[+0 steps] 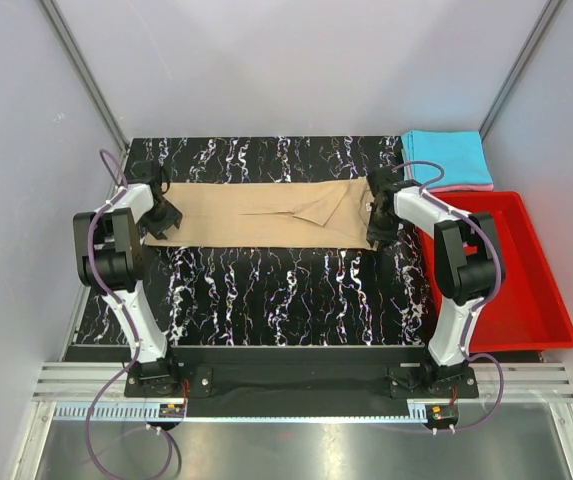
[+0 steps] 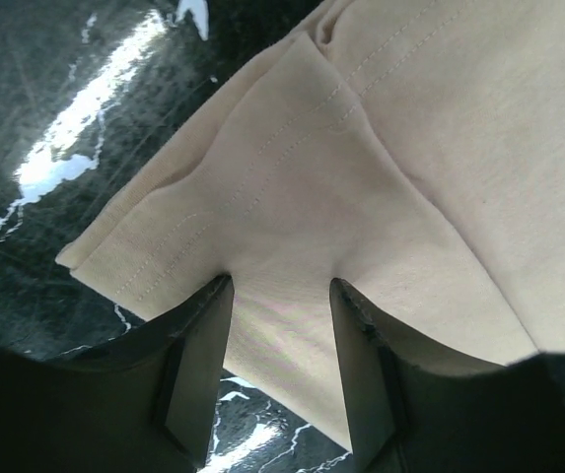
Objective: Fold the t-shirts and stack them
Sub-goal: Fold the tshirt
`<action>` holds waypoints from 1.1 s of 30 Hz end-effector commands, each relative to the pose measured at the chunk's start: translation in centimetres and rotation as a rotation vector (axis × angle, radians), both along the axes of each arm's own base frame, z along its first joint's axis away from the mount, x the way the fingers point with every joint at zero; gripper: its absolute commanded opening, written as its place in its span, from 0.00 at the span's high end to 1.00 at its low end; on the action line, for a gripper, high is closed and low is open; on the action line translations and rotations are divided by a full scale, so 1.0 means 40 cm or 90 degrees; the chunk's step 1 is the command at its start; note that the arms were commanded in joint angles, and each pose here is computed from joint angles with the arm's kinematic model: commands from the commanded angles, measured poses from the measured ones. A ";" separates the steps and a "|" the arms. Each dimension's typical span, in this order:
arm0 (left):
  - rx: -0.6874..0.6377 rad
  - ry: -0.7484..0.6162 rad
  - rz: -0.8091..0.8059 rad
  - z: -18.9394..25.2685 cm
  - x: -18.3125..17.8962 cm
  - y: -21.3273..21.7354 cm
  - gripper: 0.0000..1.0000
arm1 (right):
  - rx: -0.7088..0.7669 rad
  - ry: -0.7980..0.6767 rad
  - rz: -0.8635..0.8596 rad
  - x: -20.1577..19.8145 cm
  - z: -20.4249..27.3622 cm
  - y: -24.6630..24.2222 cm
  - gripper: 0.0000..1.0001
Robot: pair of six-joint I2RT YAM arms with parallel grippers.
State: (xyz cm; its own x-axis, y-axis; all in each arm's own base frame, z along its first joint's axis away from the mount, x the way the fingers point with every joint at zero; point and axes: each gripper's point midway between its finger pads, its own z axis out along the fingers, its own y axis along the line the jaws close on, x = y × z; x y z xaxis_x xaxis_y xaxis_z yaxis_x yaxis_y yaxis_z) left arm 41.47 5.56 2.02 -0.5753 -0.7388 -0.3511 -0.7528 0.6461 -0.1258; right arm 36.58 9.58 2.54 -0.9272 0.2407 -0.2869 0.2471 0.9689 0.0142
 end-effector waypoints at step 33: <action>-0.183 -0.180 -0.267 0.274 -0.107 -0.269 0.24 | 0.299 -0.149 -0.160 0.206 0.138 0.380 0.45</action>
State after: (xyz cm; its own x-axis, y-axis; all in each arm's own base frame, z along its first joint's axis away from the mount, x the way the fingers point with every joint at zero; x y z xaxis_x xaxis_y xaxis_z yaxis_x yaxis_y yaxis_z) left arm 37.34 -4.63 10.77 -0.7453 -0.5962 -0.2986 -0.4443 0.7779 -0.4443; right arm 42.49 20.90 6.16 -0.7841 0.5456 -0.2957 0.4288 0.8208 0.3774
